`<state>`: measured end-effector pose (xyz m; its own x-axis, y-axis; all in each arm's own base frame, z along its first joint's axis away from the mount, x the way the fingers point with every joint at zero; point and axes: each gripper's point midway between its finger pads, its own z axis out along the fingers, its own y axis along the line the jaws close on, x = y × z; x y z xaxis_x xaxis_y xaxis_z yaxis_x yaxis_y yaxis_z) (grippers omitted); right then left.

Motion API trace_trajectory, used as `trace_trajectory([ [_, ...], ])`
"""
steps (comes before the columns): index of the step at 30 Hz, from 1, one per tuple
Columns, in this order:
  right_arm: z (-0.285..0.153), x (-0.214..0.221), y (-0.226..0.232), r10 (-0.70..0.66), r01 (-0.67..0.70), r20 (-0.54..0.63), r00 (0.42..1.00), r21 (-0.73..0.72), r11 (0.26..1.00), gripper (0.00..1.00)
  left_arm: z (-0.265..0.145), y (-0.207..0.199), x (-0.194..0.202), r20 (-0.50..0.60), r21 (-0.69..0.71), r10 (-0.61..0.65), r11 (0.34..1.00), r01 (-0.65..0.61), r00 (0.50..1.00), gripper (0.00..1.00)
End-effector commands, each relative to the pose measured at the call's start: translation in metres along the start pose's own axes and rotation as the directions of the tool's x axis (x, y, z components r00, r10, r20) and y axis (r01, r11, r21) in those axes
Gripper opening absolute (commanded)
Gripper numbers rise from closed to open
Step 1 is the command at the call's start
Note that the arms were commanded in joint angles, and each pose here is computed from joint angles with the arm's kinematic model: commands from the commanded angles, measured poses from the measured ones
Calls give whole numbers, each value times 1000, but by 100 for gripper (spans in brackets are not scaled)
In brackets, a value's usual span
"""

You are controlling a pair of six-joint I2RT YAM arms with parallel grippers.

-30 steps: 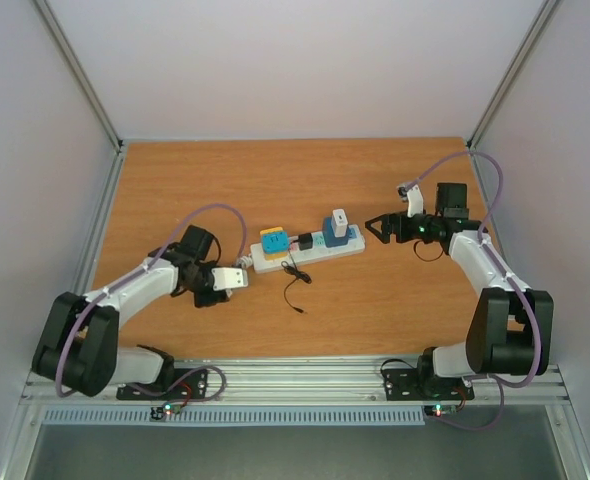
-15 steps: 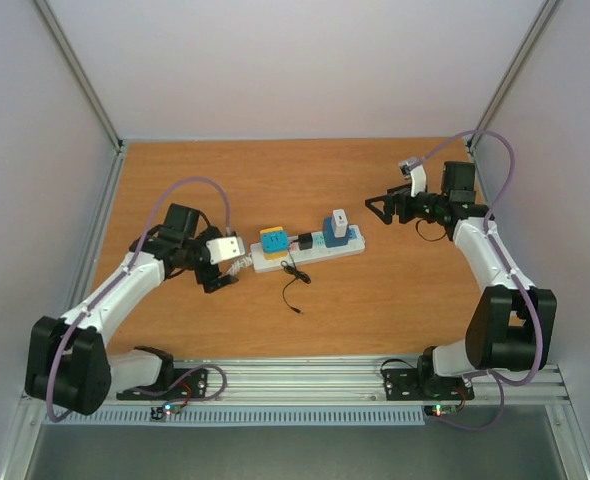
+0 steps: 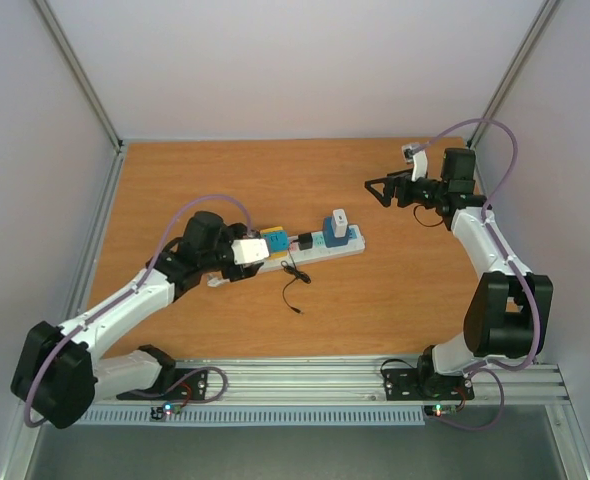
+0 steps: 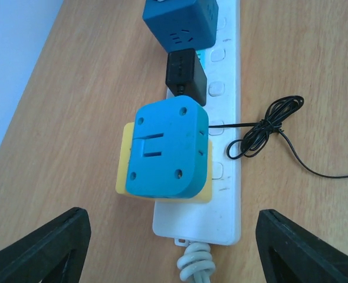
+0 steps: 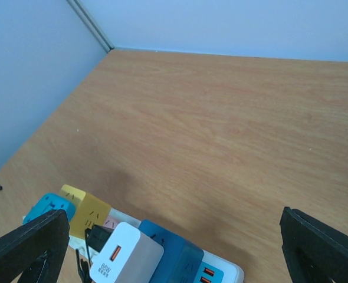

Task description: Pull the plug off the socket

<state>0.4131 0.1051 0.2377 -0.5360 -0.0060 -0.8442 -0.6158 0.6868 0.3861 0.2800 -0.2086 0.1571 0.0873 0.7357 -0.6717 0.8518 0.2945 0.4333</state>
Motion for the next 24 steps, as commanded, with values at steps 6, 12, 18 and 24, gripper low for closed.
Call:
trace_trajectory([
  [6, 1, -13, -3, 33, -34, 54, 998, 27, 999, 99, 30, 7, -13, 30, -160, 197, 969, -190, 980, 71],
  [12, -1, -7, -4, 38, -41, 56, 998, 52, 998, 99, 48, 17, -14, 11, -206, 222, 955, -215, 975, 65],
  [18, -1, -7, -7, 38, -41, 54, 998, 70, 997, 99, 63, 22, -9, -24, -222, 274, 936, -272, 962, 56],
  [24, -3, -8, -10, 22, -27, 54, 998, 92, 995, 98, 57, 23, -22, 11, -181, 255, 951, -249, 967, 44],
])
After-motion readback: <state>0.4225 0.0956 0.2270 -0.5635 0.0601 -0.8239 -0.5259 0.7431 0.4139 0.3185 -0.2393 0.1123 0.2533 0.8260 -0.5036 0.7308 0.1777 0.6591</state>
